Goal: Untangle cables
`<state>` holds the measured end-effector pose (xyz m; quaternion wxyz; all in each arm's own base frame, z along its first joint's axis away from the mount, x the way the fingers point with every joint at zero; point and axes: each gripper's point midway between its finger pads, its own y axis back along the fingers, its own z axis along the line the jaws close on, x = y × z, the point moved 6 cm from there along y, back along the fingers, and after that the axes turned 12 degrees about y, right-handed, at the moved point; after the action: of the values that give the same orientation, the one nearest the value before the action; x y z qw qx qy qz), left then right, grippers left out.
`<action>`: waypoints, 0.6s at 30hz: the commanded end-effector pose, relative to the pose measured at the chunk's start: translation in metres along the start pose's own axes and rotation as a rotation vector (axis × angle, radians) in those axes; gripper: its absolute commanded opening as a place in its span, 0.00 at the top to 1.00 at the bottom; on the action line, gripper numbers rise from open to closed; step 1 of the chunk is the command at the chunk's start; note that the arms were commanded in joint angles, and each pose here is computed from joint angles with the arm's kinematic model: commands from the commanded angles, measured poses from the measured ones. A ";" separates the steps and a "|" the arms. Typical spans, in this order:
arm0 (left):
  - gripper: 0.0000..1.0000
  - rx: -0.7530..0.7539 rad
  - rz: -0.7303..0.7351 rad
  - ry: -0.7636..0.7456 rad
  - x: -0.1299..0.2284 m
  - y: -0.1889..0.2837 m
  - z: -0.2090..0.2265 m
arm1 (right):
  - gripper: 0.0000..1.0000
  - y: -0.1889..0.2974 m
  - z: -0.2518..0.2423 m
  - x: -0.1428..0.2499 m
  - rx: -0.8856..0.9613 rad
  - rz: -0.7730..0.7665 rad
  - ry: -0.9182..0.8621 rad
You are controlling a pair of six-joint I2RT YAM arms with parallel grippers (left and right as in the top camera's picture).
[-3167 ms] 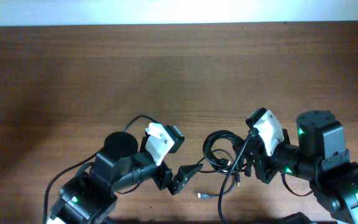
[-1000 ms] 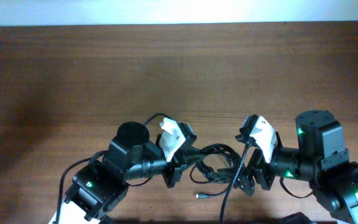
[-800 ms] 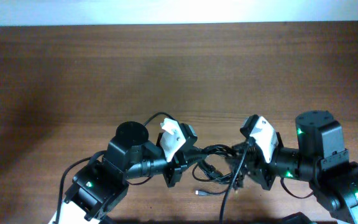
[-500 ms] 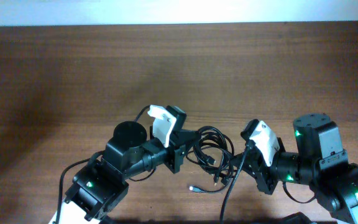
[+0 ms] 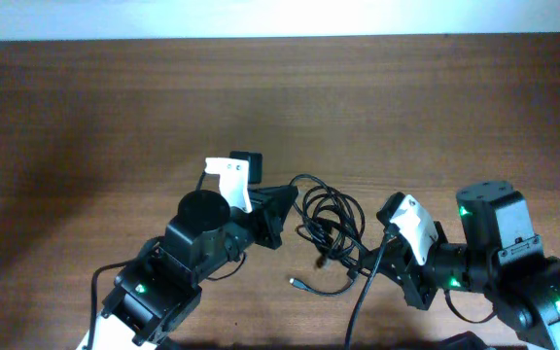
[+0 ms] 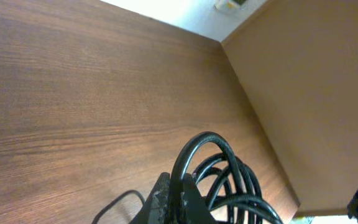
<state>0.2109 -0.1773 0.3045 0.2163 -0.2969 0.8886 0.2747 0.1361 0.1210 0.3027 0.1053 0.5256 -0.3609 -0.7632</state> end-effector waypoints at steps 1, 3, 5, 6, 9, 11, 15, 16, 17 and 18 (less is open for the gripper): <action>1.00 0.002 -0.112 0.040 -0.018 0.006 -0.006 | 0.96 0.002 0.006 -0.001 -0.034 -0.008 -0.004; 1.00 -0.001 -0.109 0.041 -0.018 0.006 -0.005 | 0.96 0.002 0.006 -0.001 -0.034 -0.008 -0.004; 1.00 -0.008 -0.104 0.041 -0.017 0.006 -0.004 | 0.96 0.002 0.006 -0.001 -0.033 -0.008 -0.004; 1.00 -0.008 -0.104 0.041 -0.017 0.006 -0.004 | 0.96 0.002 0.006 -0.001 -0.033 -0.008 -0.004; 0.75 -0.036 -0.082 0.041 -0.013 0.006 0.001 | 0.96 0.002 0.006 -0.001 -0.033 -0.009 -0.004; 0.14 -0.098 -0.030 -0.031 -0.004 0.003 0.012 | 0.96 0.002 0.006 -0.001 -0.039 -0.014 -0.002; 0.01 -0.162 0.080 -0.199 0.012 0.001 0.027 | 0.96 0.002 0.005 -0.004 -0.032 -0.028 0.010; 0.01 -0.098 0.139 -0.294 0.018 0.001 0.021 | 0.96 0.002 0.005 -0.004 -0.032 -0.028 0.010; 0.01 -0.008 0.211 -0.401 0.027 0.002 0.014 | 0.96 0.002 0.005 -0.004 -0.031 -0.028 0.011; 0.01 0.068 0.266 -0.488 0.035 0.003 0.009 | 0.96 0.002 0.004 -0.005 -0.029 -0.033 0.016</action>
<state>0.2016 -0.1699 0.2730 0.2809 -0.2121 0.8576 0.3750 0.1354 0.1216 0.3029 0.1062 0.5253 -0.3574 -0.7649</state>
